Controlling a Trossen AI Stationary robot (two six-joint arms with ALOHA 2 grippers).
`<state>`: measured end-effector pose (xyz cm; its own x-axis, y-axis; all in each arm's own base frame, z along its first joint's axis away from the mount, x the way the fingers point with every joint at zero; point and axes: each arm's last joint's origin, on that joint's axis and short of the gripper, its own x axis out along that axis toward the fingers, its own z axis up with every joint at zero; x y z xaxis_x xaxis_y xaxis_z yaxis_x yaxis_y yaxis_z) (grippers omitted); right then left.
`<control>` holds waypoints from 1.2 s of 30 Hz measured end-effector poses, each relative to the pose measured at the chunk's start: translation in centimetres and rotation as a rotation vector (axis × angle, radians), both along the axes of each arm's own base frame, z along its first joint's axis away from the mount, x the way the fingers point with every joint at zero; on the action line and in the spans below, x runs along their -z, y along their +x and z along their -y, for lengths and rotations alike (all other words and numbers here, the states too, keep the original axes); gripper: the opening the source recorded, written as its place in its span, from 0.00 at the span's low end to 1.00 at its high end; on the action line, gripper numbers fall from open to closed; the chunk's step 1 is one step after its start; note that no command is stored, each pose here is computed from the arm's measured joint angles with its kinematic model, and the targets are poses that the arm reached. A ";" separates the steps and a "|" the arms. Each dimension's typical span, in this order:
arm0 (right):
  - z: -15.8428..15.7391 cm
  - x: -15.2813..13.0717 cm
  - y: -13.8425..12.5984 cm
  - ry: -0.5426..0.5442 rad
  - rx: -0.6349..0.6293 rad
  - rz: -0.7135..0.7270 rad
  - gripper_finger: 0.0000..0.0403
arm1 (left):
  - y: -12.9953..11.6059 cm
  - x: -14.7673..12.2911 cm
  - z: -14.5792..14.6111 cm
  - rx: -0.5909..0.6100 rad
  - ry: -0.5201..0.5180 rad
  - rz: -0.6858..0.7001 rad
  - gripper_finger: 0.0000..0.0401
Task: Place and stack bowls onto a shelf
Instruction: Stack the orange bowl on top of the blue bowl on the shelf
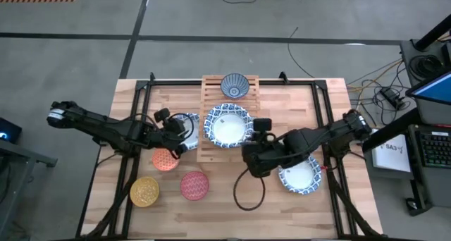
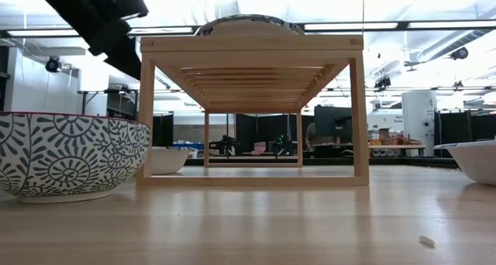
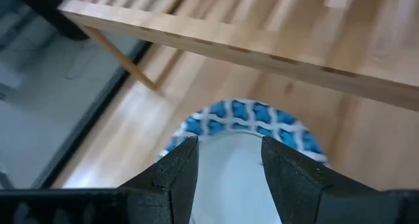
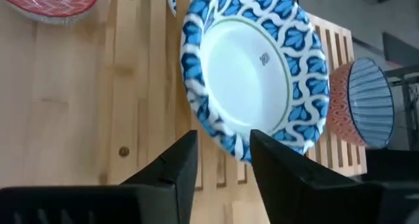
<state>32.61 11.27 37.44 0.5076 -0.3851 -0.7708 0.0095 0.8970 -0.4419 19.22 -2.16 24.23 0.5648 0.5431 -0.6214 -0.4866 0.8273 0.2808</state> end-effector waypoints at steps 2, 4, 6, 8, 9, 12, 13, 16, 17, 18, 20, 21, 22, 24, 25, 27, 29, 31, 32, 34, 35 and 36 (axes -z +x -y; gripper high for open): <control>-0.5 0.5 -0.8 -0.011 0.002 0.013 0.27 | 0.0 0.1 0.1 0.027 -0.043 -0.008 0.38; -0.9 1.1 -1.6 -0.018 0.000 0.037 0.23 | 0.0 0.2 0.3 0.046 -0.094 -0.016 0.38; -1.3 1.7 -2.4 -0.009 -0.008 0.073 0.20 | -0.2 0.4 0.3 0.049 -0.147 -0.029 0.38; -1.6 2.2 -2.9 -0.005 -0.016 0.125 0.18 | -0.5 0.6 0.4 0.033 -0.200 -0.065 0.38; -1.8 2.5 -3.2 0.000 -0.025 0.149 0.17 | -0.8 0.6 0.4 0.012 -0.228 -0.090 0.38; -1.8 3.1 -4.0 0.009 -0.044 0.216 0.15 | -1.7 0.2 0.3 -0.073 -0.318 -0.154 0.38; -1.8 3.3 -4.3 0.014 -0.052 0.234 0.14 | -2.0 -0.1 0.3 -0.105 -0.345 -0.181 0.38; -1.4 3.6 -5.1 0.036 -0.059 0.293 0.14 | -2.8 -1.0 0.3 -0.189 -0.392 -0.258 0.38; -1.3 3.8 -5.3 0.044 -0.058 0.310 0.14 | -3.1 -1.2 0.2 -0.212 -0.391 -0.293 0.38; -1.2 3.9 -5.5 0.049 -0.057 0.321 0.14 | -3.4 -1.3 0.1 -0.234 -0.384 -0.328 0.38; -1.0 4.3 -5.8 0.061 -0.053 0.352 0.14 | -3.8 -1.3 0.0 -0.259 -0.373 -0.370 0.38; -0.9 4.5 -6.0 0.066 -0.051 0.370 0.14 | -3.9 -1.2 0.0 -0.267 -0.376 -0.378 0.38; -0.9 4.7 -6.1 0.067 -0.050 0.384 0.14 | -4.0 -1.0 0.0 -0.274 -0.392 -0.385 0.38; -0.7 5.1 -6.3 0.065 -0.048 0.414 0.14 | -4.1 -0.6 0.0 -0.295 -0.440 -0.399 0.38; -0.7 5.4 -6.4 0.065 -0.050 0.419 0.14 | -4.1 -0.3 0.0 -0.315 -0.457 -0.399 0.38; -0.6 6.0 -6.5 0.065 -0.049 0.424 0.14 | -4.2 0.3 0.0 -0.371 -0.470 -0.397 0.38; -0.6 6.7 -6.6 0.063 -0.053 0.425 0.14 | -4.3 0.9 0.0 -0.414 -0.486 -0.409 0.38; -0.6 7.2 -6.5 0.067 -0.054 0.436 0.14 | -4.2 1.7 0.1 -0.431 -0.497 -0.420 0.38; -0.6 7.5 -6.5 0.067 -0.056 0.442 0.14 | -4.1 2.0 0.1 -0.433 -0.502 -0.424 0.38; -0.7 7.9 -6.4 0.064 -0.063 0.448 0.14 | -3.8 2.7 0.1 -0.437 -0.520 -0.421 0.38; -0.7 8.1 -6.4 0.066 -0.063 0.452 0.14 | -3.6 3.0 0.0 -0.440 -0.521 -0.421 0.38; -0.7 8.2 -6.4 0.070 -0.062 0.457 0.14 | -3.5 3.2 0.1 -0.442 -0.520 -0.423 0.38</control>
<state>26.24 11.96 29.24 0.8215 -0.2983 -0.4859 0.1341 0.9294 -0.3438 15.73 -2.22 21.03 0.0248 0.2434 -0.9696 -0.7381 0.6586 0.1465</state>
